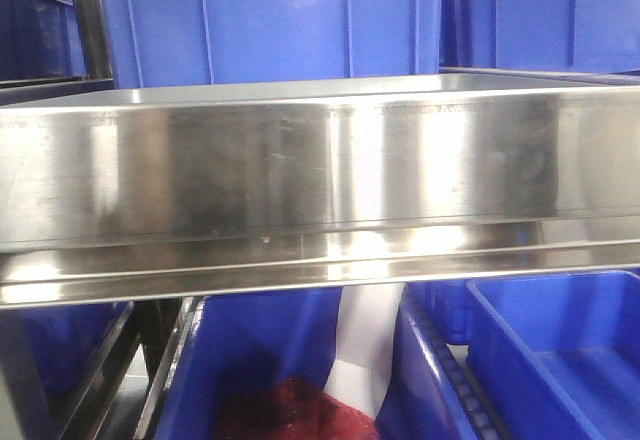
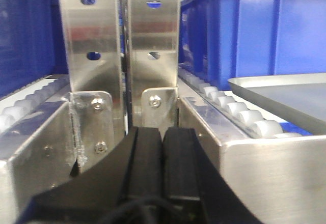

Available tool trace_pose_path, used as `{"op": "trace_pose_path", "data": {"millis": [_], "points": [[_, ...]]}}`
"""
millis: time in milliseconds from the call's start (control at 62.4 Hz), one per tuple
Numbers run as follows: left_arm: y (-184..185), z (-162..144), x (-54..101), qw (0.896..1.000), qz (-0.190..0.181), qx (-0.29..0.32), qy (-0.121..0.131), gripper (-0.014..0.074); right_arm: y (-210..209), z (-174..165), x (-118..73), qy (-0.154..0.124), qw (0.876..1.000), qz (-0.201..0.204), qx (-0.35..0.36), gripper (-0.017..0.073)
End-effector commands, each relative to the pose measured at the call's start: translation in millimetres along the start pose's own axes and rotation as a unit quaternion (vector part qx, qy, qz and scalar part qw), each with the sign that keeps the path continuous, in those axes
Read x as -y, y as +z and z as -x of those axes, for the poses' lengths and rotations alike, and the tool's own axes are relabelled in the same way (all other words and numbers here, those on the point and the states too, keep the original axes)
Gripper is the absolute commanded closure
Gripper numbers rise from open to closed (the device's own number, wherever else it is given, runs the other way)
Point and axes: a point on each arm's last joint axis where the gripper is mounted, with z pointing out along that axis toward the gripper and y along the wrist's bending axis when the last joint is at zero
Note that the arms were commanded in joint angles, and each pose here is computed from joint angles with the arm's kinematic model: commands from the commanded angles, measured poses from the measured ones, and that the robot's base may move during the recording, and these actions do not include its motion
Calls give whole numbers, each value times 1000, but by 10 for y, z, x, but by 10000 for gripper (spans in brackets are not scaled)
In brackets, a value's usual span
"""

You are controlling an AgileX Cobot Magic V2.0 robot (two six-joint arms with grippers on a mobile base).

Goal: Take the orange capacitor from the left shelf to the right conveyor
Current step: 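Hold the cylinder in the right gripper, retracted from the shelf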

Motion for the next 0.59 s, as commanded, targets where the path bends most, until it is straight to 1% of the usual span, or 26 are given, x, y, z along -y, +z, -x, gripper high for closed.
{"op": "trace_pose_path", "data": {"millis": [0,112,577], "points": [[3,96,2,999,-2,43,-3,699,11,173,-46,-8,998,19,54,502],[3,96,2,999,-2,43,-3,699,2,205,-56,-10,997,25,73,502],[3,96,2,999,-2,43,-3,699,8,193,-55,-10,997,25,70,502]]}}
